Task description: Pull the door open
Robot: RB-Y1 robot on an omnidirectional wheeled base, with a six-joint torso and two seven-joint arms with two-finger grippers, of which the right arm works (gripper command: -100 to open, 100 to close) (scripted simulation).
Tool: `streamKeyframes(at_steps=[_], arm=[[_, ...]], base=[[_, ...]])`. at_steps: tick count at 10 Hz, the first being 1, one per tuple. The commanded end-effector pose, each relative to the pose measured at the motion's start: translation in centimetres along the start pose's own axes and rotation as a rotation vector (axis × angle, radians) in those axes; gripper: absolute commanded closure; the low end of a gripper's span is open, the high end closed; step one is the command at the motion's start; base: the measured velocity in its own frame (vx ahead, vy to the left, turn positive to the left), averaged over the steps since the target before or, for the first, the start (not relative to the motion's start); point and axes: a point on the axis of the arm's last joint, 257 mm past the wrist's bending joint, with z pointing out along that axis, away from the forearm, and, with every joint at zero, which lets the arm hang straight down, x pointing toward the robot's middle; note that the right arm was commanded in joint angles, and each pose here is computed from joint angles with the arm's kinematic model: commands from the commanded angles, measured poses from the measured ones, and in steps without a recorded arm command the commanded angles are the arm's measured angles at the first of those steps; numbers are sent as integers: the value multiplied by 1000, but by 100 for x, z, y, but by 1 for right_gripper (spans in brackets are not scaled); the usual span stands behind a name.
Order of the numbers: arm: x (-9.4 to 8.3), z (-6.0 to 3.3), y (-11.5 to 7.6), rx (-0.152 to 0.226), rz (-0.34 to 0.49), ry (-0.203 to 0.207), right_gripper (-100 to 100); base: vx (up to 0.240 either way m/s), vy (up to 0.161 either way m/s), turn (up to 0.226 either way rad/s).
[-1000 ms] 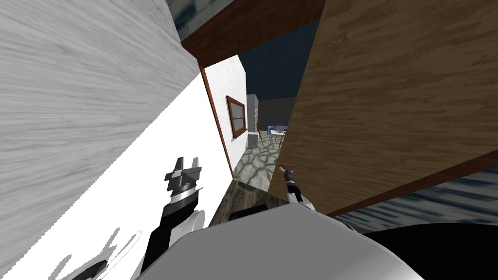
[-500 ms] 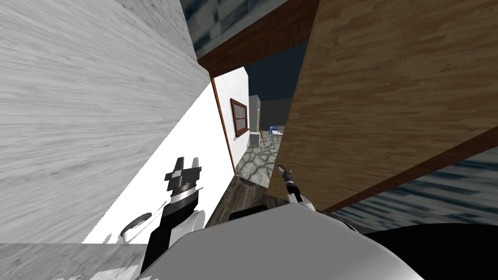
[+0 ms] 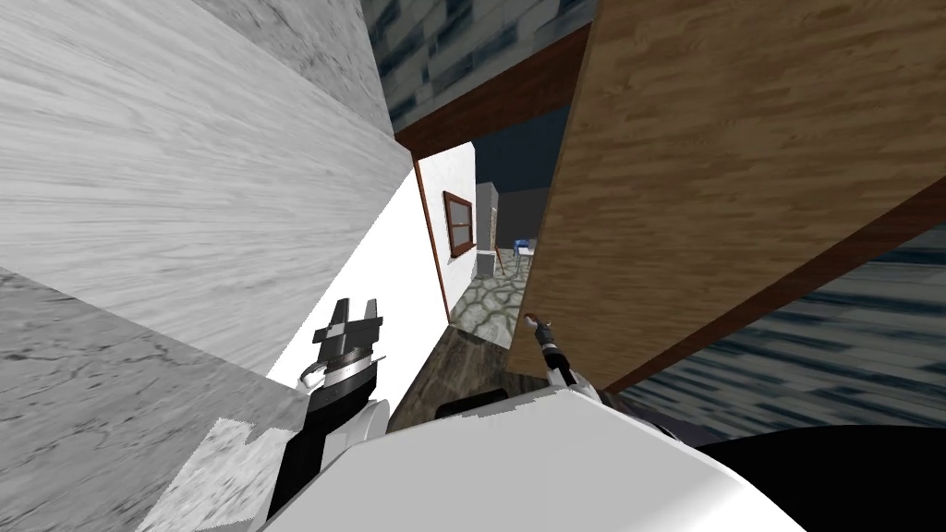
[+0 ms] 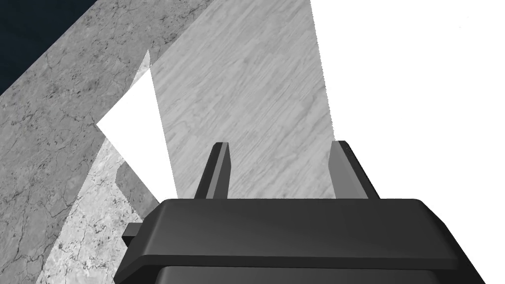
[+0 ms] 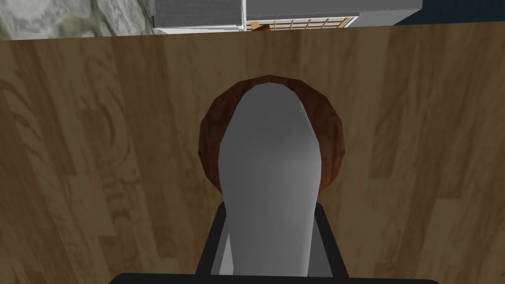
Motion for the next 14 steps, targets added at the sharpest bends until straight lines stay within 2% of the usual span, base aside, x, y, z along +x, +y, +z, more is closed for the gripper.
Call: streamKeyframes(at_steps=[1, 2, 5, 9, 10, 11, 12, 14], arm=[[0, 0, 0, 0, 0, 0, 100], [35, -35, -23, 4, 0, 21, 100], [80, -63, -6, -2, -1, 60, 100], [169, -128, 15, -7, -1, 134, 100], [184, -139, 17, -7, -1, 146, 100], [168, -123, 8, -6, -3, 136, 100], [189, -199, -10, -4, -3, 167, 100], [198, -263, 1, -7, -4, 200, 100]], base=[[-50, -1, 8], [-141, -12, 87], [-216, -17, 89], [-248, -36, 107], [-259, -43, 68], [-121, -18, 18], [-155, -33, 101], [-222, -59, 107]])
